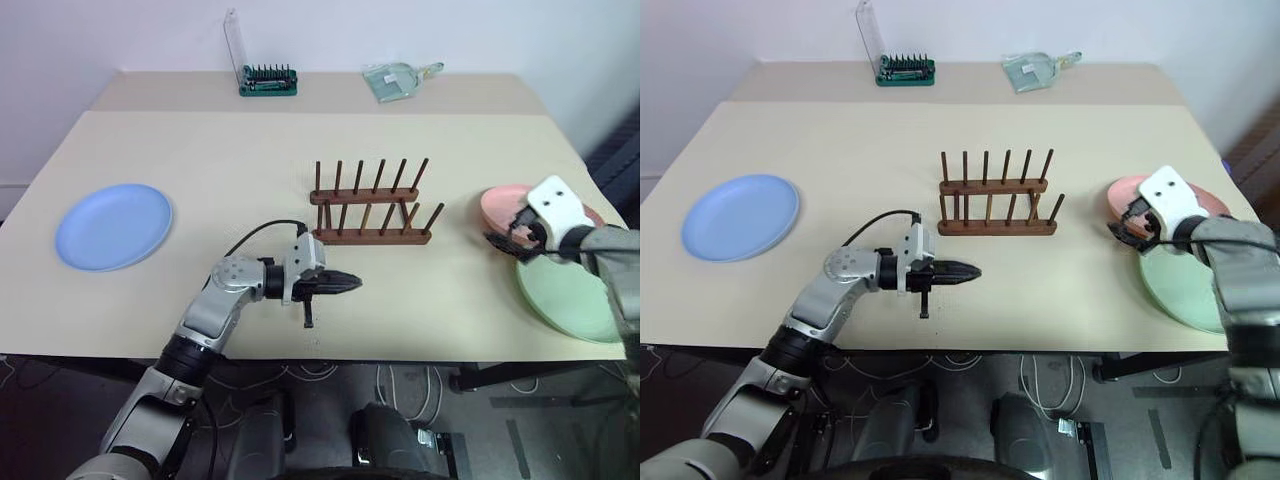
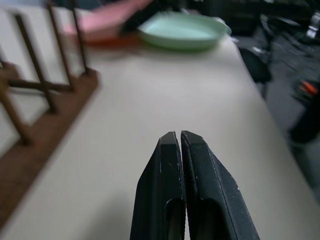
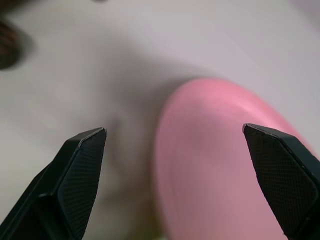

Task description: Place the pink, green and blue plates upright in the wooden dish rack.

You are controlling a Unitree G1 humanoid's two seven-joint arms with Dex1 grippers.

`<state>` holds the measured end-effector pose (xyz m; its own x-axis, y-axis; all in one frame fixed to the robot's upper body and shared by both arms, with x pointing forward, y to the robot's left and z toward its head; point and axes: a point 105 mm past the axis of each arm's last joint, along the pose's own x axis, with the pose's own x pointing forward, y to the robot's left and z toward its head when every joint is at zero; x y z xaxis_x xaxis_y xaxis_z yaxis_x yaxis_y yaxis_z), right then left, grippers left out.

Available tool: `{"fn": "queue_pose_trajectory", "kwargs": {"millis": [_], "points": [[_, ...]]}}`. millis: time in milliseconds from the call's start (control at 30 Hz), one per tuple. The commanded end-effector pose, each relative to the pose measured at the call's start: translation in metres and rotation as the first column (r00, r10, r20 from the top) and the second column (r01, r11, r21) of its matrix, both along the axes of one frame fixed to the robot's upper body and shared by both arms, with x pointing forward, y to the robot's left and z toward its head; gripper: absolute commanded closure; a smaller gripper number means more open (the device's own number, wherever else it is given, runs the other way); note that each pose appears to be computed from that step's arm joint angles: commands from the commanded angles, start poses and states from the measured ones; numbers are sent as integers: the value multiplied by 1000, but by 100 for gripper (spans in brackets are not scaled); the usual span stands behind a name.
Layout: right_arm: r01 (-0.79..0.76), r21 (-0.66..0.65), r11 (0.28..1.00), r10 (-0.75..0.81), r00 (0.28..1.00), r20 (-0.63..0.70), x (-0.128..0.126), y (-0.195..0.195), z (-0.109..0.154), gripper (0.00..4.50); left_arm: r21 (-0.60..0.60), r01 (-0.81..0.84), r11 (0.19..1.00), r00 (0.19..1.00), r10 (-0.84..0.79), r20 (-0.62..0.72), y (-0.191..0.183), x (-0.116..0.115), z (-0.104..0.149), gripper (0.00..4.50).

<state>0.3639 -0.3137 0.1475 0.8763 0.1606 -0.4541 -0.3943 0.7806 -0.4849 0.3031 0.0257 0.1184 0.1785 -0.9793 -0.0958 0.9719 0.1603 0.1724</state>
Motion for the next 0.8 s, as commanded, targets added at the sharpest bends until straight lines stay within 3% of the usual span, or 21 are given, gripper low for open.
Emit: {"fn": "queue_pose_trajectory", "kwargs": {"millis": [33,133,167,200,433,633,800], "points": [[0,-28,1000,-1,1000,-21,10,-7,-1,4,-46,-65,997,996,68,59,3,9,15,441],[21,-32,999,-22,999,-43,16,-13,-4,4,-48,-85,995,994,88,60,5,9,14,441],[26,-31,999,-28,998,-50,16,-15,-5,56,-50,-92,995,994,95,55,6,9,13,441],[29,-33,999,-30,998,-56,17,-16,-6,80,-51,-97,994,994,100,52,7,8,13,441],[-18,-62,998,15,999,-52,15,-11,-4,427,-53,-112,992,993,114,36,8,8,11,441],[-34,-104,994,35,999,12,9,-7,10,440,-51,-100,994,994,102,41,5,8,12,441],[-10,-206,979,47,984,174,4,-4,48,440,-50,-97,994,994,99,48,4,9,13,441]]}}
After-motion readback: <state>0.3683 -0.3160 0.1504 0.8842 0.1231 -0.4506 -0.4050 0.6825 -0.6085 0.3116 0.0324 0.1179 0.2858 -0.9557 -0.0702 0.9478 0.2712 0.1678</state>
